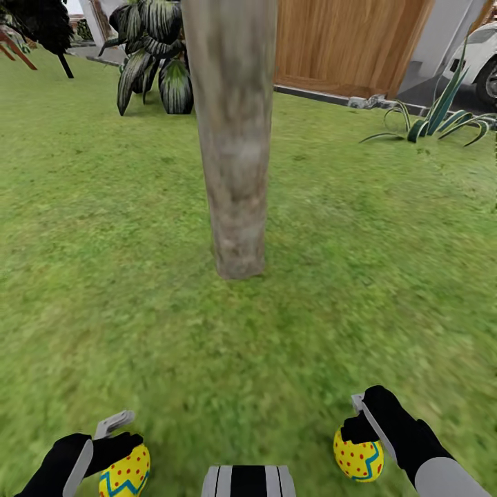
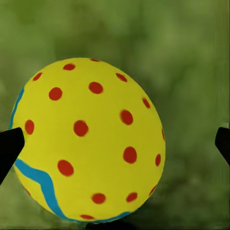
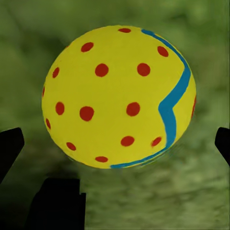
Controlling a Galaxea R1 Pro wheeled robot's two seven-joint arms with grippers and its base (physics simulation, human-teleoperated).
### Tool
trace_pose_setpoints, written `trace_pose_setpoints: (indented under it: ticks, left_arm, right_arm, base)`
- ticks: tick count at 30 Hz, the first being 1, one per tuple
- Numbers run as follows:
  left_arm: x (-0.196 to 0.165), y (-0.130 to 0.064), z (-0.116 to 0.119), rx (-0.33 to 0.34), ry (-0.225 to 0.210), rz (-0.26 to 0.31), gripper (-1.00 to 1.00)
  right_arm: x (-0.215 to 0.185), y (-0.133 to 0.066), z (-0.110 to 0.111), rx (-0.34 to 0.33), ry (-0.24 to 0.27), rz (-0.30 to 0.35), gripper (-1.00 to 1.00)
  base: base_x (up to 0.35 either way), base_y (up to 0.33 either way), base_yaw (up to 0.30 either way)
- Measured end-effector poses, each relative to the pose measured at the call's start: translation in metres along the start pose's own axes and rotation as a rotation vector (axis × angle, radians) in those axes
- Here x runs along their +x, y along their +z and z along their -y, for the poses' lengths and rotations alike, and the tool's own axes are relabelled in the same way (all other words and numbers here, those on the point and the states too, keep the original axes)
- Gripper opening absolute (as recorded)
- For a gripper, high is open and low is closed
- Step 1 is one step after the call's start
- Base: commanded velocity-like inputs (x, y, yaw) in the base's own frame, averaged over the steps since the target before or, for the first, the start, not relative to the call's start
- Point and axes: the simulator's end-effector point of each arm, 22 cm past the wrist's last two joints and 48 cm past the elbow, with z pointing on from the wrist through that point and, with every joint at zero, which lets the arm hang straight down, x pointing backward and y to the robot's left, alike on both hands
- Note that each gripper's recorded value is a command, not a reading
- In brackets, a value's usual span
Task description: Take the three Easter eggs out of the wicker basket on the lawn in the garden, then place them on the lawn next to a single tree (choose any tree) so that all three eggs are next to the same tree and none are left in the basket.
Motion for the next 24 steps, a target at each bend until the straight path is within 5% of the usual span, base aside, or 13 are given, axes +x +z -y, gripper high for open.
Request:
trace_pose_setpoints:
  ticks: [8, 24]
  left_arm:
    - [-0.006, -0.008, 0.015, 0.024, 0.005, 0.023, 1.00]
    - [-0.020, -0.028, 0.037, 0.063, 0.013, 0.074, 1.00]
  right_arm:
    - [-0.010, -0.014, -0.010, -0.012, -0.001, 0.035, 1.00]
    - [-0.025, -0.044, -0.004, -0.003, 0.007, 0.099, 1.00]
  base:
    - [-0.338, -0.080, 0.000]
    - [-0.245, -0.241, 0.000]
